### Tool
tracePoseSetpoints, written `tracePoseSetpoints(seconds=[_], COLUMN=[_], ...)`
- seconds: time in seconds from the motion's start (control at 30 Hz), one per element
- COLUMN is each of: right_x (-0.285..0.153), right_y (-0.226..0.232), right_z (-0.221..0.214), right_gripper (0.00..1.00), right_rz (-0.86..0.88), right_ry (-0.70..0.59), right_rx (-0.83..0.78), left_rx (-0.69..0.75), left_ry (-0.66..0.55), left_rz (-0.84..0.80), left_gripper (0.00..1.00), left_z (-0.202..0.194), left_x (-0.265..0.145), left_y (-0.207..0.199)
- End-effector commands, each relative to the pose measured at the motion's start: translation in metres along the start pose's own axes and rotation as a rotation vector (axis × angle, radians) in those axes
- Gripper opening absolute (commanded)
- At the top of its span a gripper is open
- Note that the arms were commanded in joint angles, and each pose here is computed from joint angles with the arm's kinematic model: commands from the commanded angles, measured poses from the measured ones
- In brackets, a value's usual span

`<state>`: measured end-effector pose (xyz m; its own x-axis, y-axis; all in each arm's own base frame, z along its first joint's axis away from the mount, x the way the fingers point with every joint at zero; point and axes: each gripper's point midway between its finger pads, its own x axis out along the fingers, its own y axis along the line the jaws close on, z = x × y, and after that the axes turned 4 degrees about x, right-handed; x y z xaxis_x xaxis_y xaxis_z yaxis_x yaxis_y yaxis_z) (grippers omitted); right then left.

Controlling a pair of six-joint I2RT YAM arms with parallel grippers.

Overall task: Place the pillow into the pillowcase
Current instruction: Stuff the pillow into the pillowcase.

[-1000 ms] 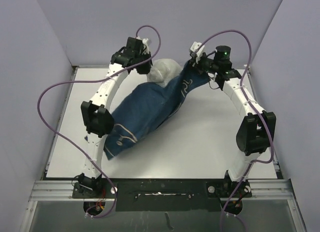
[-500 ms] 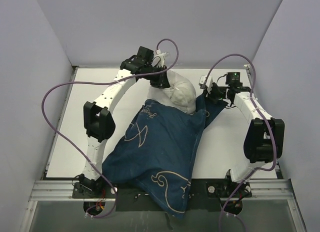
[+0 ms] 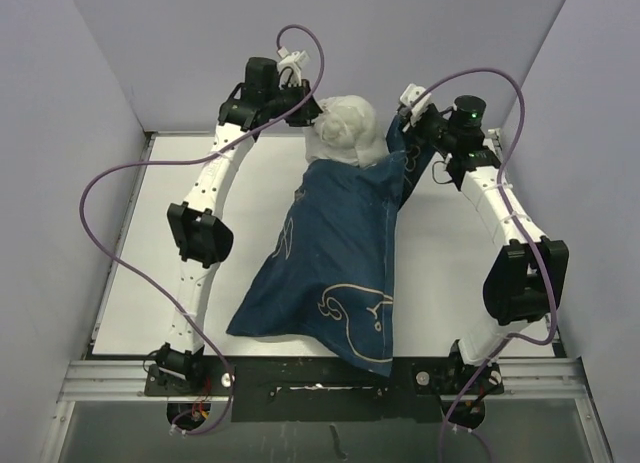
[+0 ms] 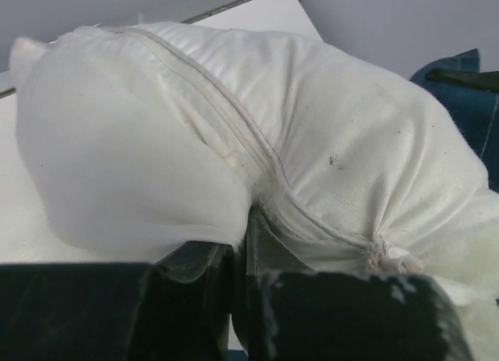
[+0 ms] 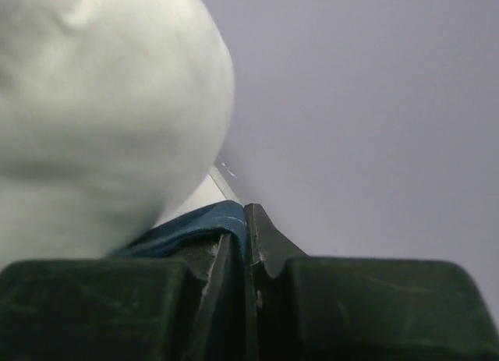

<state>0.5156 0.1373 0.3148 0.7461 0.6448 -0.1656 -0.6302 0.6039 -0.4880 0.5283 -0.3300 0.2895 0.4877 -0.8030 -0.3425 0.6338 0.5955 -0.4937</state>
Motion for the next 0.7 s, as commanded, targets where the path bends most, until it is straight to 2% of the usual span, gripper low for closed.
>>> tracePoseSetpoints(seconds=[0.0,0.17,0.27,0.4,0.47,0.53,0.67], right_x=[-0.032,-0.060,-0.091,-0.127,-0.141,-0.153,-0.170], right_y=[-0.015,0.093,0.144,0.163,0.165,0.165,0.156], right_z=[0.029,-0.057,-0.087,-0.115,-0.127,-0.134,-0.139], right_gripper=[0.00,0.00,0.00,0.00,0.03,0.14,0.43], right_rz=[-0.056,0.249,0.436,0.497,0.511,0.522,0.565], right_ry=[-0.135,0.043,0.126,0.213,0.253,0.270,0.288], right_rx=[-0.136,-0.037,0.044,0.141,0.186,0.194,0.159], left_rx=[0.074,0.061,0.086,0.079,0.062,0.043,0.003], left_ry=[-0.006,0.201,0.287,0.382,0.419,0.444,0.435], left_rz=[-0.041,-0.058,-0.100,-0.151,-0.180,-0.186,-0.150], left_gripper=[0.00,0.00,0.00,0.00,0.07,0.17,0.43], left_z=[0.011,-0.072,-0.107,-0.141,-0.152,-0.159,-0.149], left_x=[-0.022,0.032,0.052,0.053,0.048,0.044,0.036], left_y=[-0.058,-0.064,-0.077,-0.086,-0.090,-0.091,-0.087])
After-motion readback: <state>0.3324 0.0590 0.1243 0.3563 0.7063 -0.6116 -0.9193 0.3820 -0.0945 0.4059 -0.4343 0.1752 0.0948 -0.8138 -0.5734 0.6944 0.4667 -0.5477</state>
